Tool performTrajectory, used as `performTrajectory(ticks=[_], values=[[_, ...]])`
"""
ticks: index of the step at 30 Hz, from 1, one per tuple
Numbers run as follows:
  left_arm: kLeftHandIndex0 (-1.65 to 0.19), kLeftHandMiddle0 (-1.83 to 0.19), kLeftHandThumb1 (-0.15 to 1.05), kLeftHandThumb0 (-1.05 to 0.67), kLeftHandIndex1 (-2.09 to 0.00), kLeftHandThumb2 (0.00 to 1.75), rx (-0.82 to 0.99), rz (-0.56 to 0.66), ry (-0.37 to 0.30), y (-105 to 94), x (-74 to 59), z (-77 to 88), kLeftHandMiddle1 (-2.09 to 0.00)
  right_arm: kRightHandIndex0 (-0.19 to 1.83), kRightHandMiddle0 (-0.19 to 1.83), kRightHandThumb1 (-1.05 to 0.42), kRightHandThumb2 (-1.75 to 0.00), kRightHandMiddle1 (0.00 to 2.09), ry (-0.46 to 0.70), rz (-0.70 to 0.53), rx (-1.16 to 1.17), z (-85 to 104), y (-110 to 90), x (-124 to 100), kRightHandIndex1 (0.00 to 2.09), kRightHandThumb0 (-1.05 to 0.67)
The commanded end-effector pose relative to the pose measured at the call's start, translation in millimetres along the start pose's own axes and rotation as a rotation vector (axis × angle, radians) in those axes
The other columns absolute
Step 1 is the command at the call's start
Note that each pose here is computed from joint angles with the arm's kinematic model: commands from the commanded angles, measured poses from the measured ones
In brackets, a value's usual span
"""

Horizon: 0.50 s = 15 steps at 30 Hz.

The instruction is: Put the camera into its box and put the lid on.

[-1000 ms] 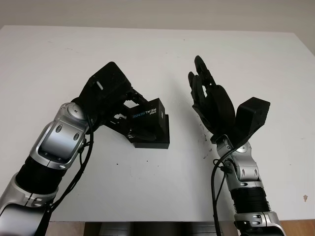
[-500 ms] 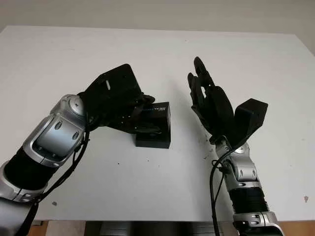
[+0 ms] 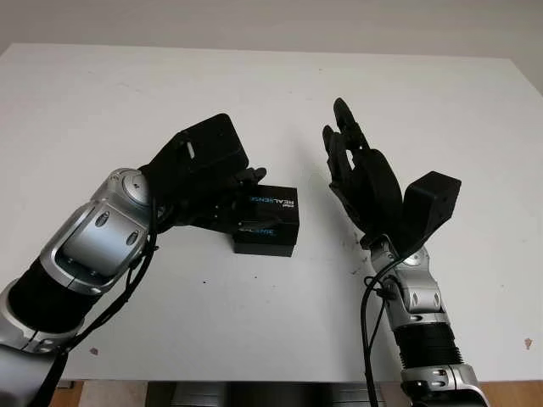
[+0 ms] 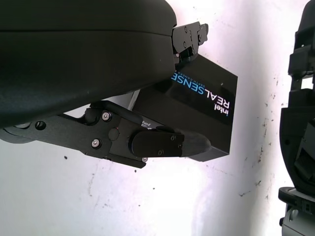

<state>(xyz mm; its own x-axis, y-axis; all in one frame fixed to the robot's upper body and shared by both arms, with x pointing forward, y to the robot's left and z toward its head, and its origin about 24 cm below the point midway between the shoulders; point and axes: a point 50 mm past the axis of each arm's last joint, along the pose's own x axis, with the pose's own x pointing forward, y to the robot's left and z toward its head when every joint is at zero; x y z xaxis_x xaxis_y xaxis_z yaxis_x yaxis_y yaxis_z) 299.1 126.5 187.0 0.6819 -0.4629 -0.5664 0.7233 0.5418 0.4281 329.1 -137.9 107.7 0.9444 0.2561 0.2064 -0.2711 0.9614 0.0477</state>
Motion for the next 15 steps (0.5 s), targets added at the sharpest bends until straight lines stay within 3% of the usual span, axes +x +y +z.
performTrajectory(ticks=[1, 13, 15], values=[[0.19, 0.15, 1.05, -0.45, 0.00, 0.32, 0.031, -0.062, -0.039, -11.6, -0.1, 9.6, -0.04, -0.08, -0.08, -1.05, -0.62, 0.05, -0.019, 0.006, -0.004, 2.7, 1, 2, 0.05, -0.67], [0.19, 0.19, 1.05, -0.43, 0.00, 0.28, -0.004, -0.081, -0.001, -13.5, -9.1, 8.9, 0.00, -0.08, -0.08, -1.05, -0.63, 0.05, -0.025, 0.009, 0.004, 2.3, 2, 4, 0.05, -0.65], [0.19, 0.19, 1.05, -0.47, 0.00, 0.30, 0.067, -0.073, 0.007, -13.6, -10.4, 7.8, 0.00, -0.08, -0.07, -1.05, -0.63, 0.05, -0.027, 0.010, 0.001, 2.4, 2, 4, 0.05, -0.65]])
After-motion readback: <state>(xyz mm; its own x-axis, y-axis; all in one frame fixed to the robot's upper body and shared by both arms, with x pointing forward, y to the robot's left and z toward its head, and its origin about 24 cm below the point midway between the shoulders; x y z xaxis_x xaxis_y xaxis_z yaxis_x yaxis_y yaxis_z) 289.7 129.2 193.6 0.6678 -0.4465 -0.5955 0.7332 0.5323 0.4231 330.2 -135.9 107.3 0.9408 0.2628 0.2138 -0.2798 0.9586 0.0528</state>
